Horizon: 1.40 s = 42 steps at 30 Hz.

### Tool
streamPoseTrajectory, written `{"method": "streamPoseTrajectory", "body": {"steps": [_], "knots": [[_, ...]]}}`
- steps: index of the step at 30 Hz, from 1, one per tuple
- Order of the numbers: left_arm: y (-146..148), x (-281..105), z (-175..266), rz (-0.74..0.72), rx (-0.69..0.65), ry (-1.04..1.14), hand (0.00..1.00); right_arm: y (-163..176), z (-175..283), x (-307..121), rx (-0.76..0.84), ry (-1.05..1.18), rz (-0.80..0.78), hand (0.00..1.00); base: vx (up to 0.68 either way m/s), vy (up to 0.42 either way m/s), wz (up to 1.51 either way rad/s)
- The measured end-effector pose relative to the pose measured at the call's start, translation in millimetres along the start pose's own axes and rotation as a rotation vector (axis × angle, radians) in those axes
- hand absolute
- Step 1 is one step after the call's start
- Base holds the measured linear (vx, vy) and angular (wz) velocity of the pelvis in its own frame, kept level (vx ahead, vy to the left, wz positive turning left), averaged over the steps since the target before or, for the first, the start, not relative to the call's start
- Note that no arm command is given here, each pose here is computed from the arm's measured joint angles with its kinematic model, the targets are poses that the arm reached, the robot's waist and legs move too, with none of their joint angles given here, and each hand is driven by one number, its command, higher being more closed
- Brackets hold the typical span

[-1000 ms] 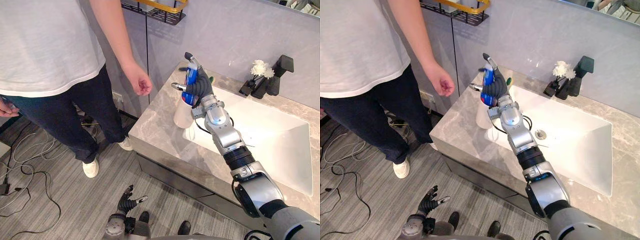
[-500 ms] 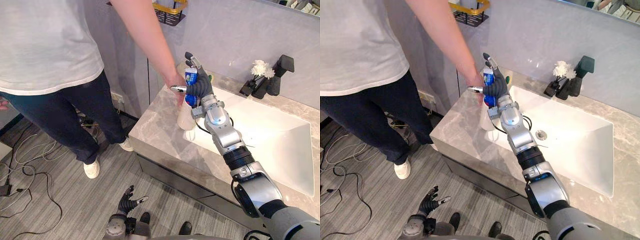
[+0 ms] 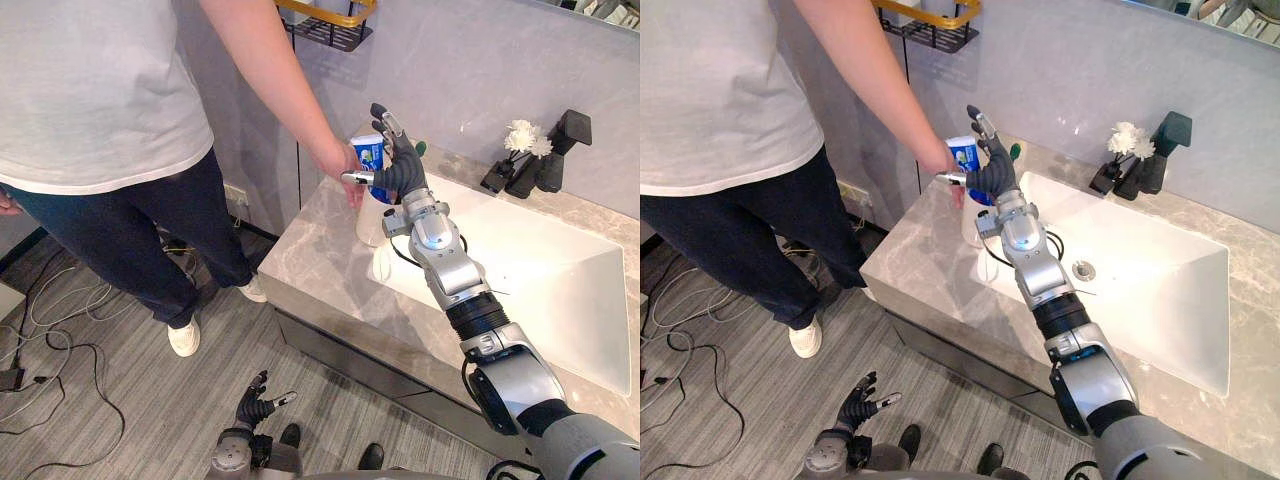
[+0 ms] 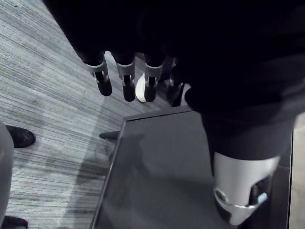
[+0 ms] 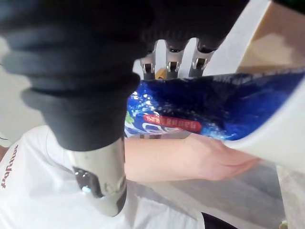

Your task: Organize washtable

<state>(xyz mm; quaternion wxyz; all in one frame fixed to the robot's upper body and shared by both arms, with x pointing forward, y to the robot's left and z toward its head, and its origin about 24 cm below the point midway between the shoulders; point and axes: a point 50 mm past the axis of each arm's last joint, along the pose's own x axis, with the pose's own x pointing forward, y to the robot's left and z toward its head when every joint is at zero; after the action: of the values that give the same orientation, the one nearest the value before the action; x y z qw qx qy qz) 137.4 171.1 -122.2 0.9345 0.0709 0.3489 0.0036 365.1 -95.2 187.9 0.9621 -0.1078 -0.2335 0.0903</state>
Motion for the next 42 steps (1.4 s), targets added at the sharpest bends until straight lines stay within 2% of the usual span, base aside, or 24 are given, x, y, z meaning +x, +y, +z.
{"method": "streamPoseTrajectory", "body": {"steps": [19,30,35,42], "knots": [[1,0,-2,0.003,0.000,0.008,0.00,-14,45,1,-0.035,-0.197,-0.007,0.00,0.00,0.000,-0.02],[9,-4,-11,0.037,-0.021,0.038,0.00,-60,129,-22,-0.354,-0.583,0.018,0.00,-0.01,0.006,-0.06],[8,-6,-21,0.038,-0.020,0.082,0.00,-112,163,-63,-0.433,-0.759,-0.194,0.00,0.00,0.016,-0.09],[8,-8,-32,0.027,-0.018,0.134,0.00,-191,162,-133,-0.467,-0.751,-0.624,0.00,-0.02,0.018,-0.14]]}}
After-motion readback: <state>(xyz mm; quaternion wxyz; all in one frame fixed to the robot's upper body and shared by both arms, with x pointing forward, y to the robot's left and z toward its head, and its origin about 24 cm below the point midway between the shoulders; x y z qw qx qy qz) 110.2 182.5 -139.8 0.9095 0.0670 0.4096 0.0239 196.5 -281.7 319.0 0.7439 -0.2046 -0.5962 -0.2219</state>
